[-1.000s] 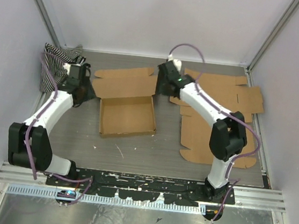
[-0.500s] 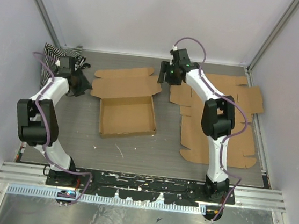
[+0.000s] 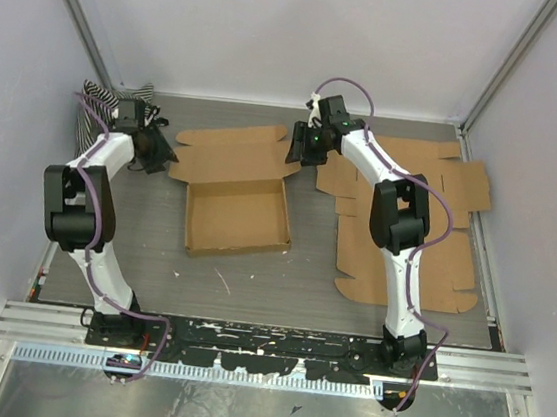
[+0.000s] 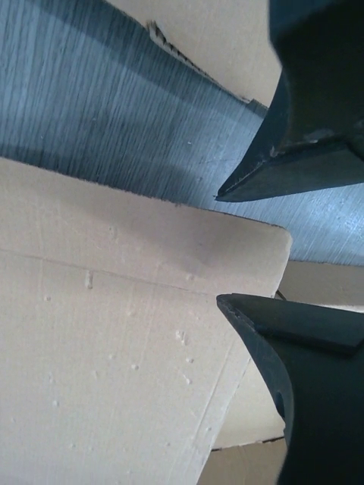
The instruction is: Fold the paper box
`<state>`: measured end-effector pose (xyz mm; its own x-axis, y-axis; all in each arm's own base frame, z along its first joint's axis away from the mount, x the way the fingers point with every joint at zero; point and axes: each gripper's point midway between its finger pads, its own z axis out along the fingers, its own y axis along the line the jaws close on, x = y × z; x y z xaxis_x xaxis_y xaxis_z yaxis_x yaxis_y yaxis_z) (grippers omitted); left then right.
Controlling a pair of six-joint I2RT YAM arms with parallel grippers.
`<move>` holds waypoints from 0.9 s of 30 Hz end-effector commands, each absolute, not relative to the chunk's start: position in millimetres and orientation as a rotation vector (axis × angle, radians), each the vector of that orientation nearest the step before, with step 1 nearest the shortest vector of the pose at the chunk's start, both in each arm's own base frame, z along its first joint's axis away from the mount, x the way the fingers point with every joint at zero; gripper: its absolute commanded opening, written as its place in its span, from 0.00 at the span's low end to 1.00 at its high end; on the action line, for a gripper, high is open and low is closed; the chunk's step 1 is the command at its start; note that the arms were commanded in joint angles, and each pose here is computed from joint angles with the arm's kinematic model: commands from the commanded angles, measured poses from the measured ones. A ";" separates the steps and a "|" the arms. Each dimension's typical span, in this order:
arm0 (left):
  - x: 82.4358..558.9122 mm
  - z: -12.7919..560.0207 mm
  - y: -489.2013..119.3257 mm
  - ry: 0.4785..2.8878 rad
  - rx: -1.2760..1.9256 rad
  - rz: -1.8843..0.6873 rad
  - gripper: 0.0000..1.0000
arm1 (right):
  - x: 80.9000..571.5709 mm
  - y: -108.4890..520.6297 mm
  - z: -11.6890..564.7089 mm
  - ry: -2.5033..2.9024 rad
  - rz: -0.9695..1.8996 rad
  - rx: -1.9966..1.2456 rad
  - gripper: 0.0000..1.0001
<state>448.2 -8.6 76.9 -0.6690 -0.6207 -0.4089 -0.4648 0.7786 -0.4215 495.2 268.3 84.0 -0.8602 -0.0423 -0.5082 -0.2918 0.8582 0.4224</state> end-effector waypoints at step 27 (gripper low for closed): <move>477.7 82.2 -49.2 2.506 -0.643 -0.418 0.39 | 498.7 288.3 120.7 2.452 0.812 -0.309 0.25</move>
<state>475.6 -45.1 86.7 -0.7263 -0.5489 -0.4137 -0.3710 0.8198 -0.4363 490.9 276.8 92.0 -0.8652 -0.0476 -0.4992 -0.3171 0.8231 0.4712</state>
